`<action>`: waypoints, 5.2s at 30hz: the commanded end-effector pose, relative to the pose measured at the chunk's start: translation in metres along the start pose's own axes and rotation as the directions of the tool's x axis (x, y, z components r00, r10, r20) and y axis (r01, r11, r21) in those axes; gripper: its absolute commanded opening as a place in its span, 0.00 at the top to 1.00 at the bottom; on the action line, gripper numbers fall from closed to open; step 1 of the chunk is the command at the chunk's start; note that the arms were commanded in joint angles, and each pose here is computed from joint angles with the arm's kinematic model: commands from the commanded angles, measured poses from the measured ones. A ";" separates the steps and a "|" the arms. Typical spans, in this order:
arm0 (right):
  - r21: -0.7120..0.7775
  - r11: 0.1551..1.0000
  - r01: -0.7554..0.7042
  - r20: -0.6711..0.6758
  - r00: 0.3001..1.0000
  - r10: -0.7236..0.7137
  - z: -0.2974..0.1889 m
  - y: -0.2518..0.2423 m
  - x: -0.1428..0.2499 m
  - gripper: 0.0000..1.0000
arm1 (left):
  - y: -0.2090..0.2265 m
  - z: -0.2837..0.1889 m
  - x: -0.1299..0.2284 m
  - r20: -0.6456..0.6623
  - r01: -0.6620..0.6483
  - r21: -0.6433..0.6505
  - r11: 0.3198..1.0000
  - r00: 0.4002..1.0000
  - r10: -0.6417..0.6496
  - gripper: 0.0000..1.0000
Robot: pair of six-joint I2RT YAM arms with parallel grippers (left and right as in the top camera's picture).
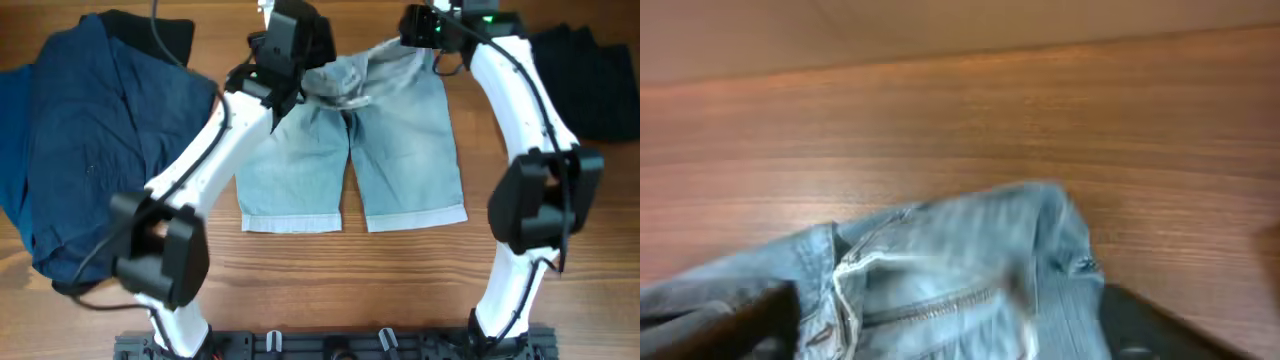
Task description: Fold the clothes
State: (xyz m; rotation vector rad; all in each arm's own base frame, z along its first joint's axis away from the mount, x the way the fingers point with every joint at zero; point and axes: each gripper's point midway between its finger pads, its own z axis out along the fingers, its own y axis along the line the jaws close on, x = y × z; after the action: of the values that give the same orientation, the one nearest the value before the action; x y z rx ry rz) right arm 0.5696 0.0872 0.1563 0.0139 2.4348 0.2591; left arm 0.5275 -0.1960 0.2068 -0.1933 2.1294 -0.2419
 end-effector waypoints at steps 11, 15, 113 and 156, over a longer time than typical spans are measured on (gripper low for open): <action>-0.093 0.993 -0.070 -0.361 0.932 0.032 -0.050 0.019 0.081 0.00 | 0.020 -0.049 0.047 -0.318 -0.034 0.023 0.999 0.947 0.040 0.04; -0.089 0.993 -0.075 -0.376 0.926 0.036 -0.052 0.018 0.084 0.00 | 0.025 -0.057 0.083 -0.435 -0.212 0.061 0.975 0.874 0.217 0.11; 0.055 0.989 -0.135 -0.499 0.855 0.144 -0.041 -0.040 0.163 0.06 | 0.236 -0.110 0.286 -0.760 -0.072 -0.518 0.853 0.496 -0.419 0.96; -0.364 0.930 0.048 0.153 0.988 0.009 0.123 0.034 -0.034 0.13 | 0.040 -0.174 0.129 -0.495 -0.032 0.086 0.996 0.866 0.071 0.14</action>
State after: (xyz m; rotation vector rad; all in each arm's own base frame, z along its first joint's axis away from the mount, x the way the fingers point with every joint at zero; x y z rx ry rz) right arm 0.6727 0.1122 0.0941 -0.1345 2.2182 0.5746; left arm 0.3071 -0.1701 0.1844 -0.0099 2.6294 -0.3937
